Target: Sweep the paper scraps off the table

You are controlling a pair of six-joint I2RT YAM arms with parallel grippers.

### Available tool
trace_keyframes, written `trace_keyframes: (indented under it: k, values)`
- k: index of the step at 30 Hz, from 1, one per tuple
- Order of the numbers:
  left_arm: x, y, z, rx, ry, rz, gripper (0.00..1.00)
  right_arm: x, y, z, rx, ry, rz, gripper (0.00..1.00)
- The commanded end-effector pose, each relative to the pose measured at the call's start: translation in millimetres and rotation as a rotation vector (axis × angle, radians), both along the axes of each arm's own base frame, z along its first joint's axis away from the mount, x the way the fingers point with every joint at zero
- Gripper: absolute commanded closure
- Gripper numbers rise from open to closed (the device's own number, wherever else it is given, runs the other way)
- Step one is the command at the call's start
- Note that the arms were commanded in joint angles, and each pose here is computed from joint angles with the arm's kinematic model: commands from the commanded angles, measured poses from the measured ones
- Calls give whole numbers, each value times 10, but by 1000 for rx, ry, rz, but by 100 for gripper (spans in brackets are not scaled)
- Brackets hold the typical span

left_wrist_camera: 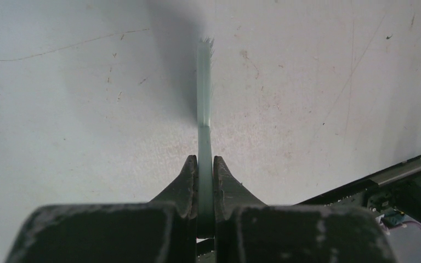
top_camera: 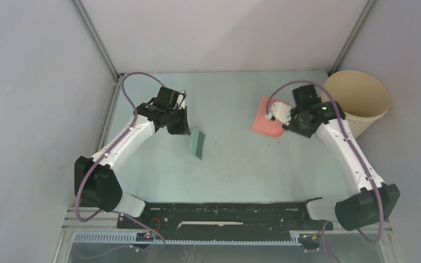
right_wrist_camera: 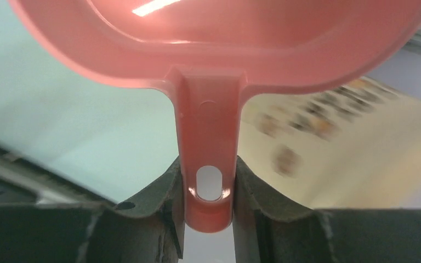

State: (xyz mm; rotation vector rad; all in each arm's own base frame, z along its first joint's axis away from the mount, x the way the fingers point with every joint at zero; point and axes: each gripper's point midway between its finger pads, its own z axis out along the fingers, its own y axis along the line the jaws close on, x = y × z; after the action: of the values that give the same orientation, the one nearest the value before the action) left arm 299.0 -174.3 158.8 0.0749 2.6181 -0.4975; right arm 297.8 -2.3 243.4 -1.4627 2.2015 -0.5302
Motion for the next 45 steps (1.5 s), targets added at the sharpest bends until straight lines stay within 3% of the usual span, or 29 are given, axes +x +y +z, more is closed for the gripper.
trace_keyframes:
  k: [1, 6, 10, 18, 24, 29, 30, 31, 32, 39, 45]
  values:
    - [128, 32, 298, -17, -110, 22, 100, -521, 448, -749, 156, 325, -15, 100]
    - [118, -34, 314, -57, -97, 5, 100, -771, 951, -1051, 334, 522, -1, 100]
    - [100, -225, 402, -195, -96, -13, 100, -867, 1152, -1320, 359, 583, 9, 98]
    - [248, -314, 438, -369, -117, 108, 100, -606, 1259, -1872, 363, 546, -92, 89]
    - [293, -444, 123, -546, 39, 196, 99, -507, 1221, -2144, 328, 512, -147, 81]
    - [240, -442, -158, -528, 120, 223, 94, -476, 1098, -2126, 297, 472, -171, 68]
    - [235, -443, -175, -524, 125, 223, 93, -491, 1100, -2098, 309, 474, -171, 44]
    - [222, -427, -207, -516, 131, 229, 91, -503, 1103, -2068, 322, 476, -168, 7]
    - [212, -409, -231, -504, 136, 237, 88, -505, 1106, -2030, 333, 469, -167, 1]
    - [81, -161, -502, -352, 155, 297, 75, -534, 1104, -1810, 399, 433, -180, 0]
    - [-2, 186, -514, -150, 104, 338, 52, -448, 899, -1555, 377, 309, -206, 0]
